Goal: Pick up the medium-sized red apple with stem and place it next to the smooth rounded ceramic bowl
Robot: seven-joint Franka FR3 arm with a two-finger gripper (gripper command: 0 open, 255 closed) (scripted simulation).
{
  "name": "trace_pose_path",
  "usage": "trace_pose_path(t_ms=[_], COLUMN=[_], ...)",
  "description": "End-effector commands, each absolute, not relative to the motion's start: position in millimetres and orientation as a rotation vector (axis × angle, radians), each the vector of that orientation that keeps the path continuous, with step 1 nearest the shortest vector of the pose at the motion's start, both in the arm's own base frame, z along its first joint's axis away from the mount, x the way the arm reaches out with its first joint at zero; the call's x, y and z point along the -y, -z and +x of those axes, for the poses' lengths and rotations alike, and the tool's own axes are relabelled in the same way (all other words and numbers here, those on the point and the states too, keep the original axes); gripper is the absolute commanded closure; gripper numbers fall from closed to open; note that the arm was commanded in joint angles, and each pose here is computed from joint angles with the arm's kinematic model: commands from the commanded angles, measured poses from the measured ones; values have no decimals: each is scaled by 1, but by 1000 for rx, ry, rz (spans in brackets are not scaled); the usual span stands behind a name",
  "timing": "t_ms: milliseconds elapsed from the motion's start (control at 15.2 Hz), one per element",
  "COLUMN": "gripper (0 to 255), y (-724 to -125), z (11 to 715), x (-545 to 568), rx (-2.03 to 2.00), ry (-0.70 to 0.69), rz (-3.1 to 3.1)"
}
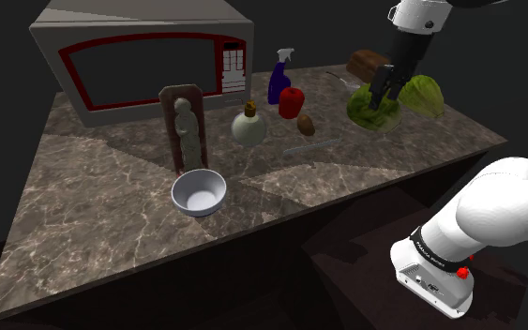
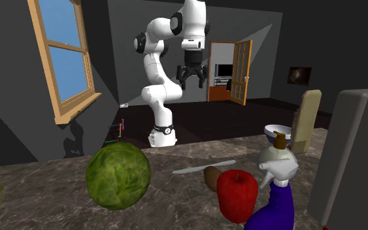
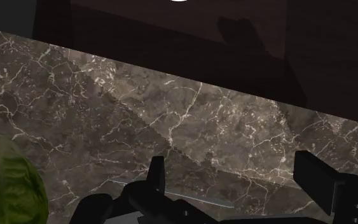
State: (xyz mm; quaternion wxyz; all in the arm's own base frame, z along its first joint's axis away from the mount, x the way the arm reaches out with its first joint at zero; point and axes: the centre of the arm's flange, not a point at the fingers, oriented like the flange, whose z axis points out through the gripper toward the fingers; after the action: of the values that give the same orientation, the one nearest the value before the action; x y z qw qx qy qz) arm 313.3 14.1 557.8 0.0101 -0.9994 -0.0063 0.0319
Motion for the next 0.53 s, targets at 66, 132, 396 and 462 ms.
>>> trace_pose_path(t_ms=[66, 132, 396, 462], gripper=[0, 0, 0, 0], y=[-553, -549, -531, -527], z=[323, 332, 371, 381], x=[-7, 0, 24, 30], rx=[48, 77, 192, 221], ry=[-89, -78, -34, -23], rz=[-3119, -3118, -3110, -3107])
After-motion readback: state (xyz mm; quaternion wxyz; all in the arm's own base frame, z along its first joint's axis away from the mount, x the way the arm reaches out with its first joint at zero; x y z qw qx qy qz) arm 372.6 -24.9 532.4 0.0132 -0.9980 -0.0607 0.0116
